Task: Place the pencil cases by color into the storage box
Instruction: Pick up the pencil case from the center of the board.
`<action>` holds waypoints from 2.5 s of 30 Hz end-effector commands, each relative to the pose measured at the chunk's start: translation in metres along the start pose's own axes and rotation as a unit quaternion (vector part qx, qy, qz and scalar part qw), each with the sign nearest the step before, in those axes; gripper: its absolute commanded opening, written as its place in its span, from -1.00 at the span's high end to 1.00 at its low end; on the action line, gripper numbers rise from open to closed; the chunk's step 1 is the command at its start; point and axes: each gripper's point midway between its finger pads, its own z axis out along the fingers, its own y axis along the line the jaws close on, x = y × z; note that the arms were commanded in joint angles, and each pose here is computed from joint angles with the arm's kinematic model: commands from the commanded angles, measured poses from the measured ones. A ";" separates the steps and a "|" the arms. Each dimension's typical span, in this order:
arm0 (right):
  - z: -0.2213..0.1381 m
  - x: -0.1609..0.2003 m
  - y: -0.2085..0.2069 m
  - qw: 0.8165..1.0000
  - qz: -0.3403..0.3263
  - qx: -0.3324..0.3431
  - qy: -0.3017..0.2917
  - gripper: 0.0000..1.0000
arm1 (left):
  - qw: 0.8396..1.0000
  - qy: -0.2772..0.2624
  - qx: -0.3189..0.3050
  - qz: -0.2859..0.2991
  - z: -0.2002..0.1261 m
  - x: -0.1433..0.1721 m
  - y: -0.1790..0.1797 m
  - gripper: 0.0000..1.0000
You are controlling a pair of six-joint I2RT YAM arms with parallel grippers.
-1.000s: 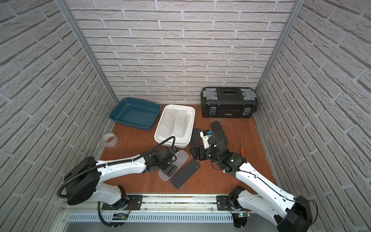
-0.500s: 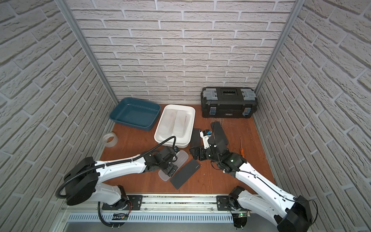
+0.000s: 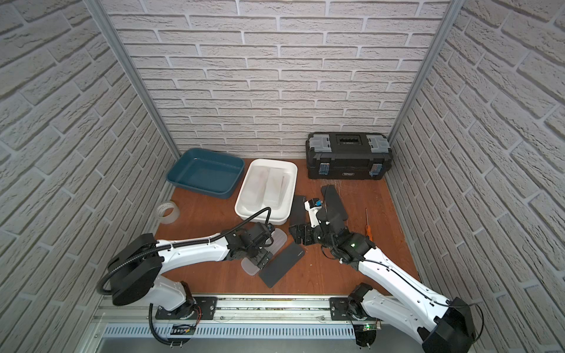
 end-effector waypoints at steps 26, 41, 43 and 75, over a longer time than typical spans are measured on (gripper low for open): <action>0.008 -0.007 0.007 1.000 -0.003 -0.020 -0.010 -0.69 | 0.999 0.004 0.007 -0.032 -0.007 0.020 0.002 -0.90; 0.007 -0.004 0.006 1.000 -0.003 -0.019 -0.010 -0.69 | 0.999 0.031 0.011 -0.027 0.006 0.038 -0.005 -0.88; 0.007 -0.004 0.006 1.000 -0.002 -0.020 -0.009 -0.69 | 0.999 0.032 0.009 -0.027 0.008 0.037 -0.005 -0.86; -0.001 -0.008 0.001 1.000 -0.013 -0.003 -0.025 -0.68 | 0.999 0.049 -0.011 -0.019 -0.035 0.019 0.002 -0.36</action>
